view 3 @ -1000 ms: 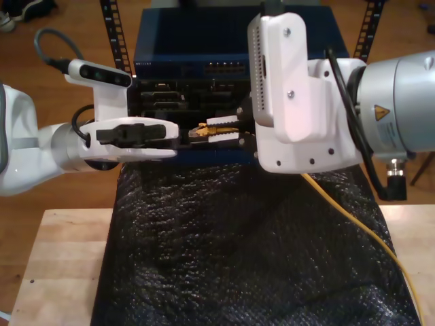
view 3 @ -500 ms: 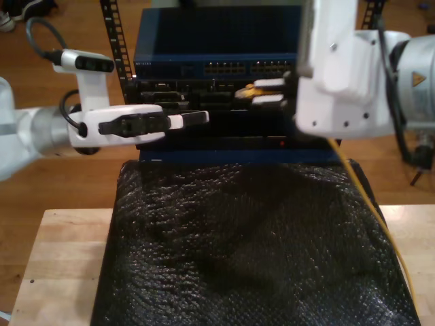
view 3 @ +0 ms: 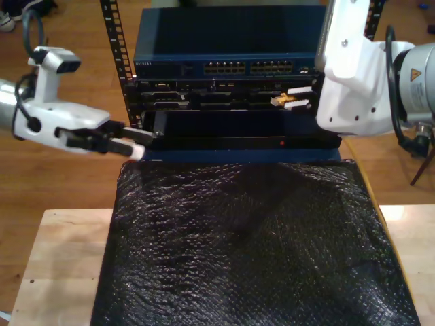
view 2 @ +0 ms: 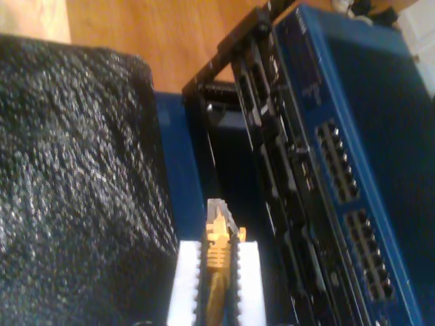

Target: Grab the cable and plug it in

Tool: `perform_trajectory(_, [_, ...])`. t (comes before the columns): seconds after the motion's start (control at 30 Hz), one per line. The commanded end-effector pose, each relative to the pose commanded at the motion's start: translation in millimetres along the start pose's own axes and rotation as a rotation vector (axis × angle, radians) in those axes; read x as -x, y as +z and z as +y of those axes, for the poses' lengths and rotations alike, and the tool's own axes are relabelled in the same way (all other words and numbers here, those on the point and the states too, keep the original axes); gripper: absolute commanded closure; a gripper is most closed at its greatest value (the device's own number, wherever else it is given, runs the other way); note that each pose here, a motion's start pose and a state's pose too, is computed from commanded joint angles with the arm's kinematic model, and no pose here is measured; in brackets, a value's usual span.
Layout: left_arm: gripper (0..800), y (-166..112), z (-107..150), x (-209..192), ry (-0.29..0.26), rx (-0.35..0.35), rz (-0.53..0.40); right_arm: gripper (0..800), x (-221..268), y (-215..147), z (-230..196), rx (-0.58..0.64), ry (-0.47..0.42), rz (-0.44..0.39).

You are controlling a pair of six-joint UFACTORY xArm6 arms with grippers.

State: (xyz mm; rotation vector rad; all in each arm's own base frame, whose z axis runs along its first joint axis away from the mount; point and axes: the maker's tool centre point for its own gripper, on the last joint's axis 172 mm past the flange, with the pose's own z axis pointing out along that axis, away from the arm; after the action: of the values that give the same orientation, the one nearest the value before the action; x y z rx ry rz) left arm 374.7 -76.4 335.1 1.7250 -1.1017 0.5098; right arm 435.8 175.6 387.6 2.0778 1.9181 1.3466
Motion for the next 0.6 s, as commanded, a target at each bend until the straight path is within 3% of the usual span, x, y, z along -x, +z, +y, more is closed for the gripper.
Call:
perform_trajectory(0.1, [1,-14,-2,24,0.004,-0.041,-0.066,800,18,9,-1,-0.017,0.006,-0.046])
perform_trajectory(0.4, [3,-53,18,86,0.132,-0.100,-0.300,800,72,33,-11,-0.077,0.038,-0.214])
perform_trajectory(0.5, [5,-77,22,112,0.168,-0.126,-0.325,800,79,39,-14,-0.091,0.046,-0.240])
perform_trajectory(0.6, [5,-87,29,135,0.254,-0.123,-0.323,800,86,45,-16,-0.104,0.054,-0.253])
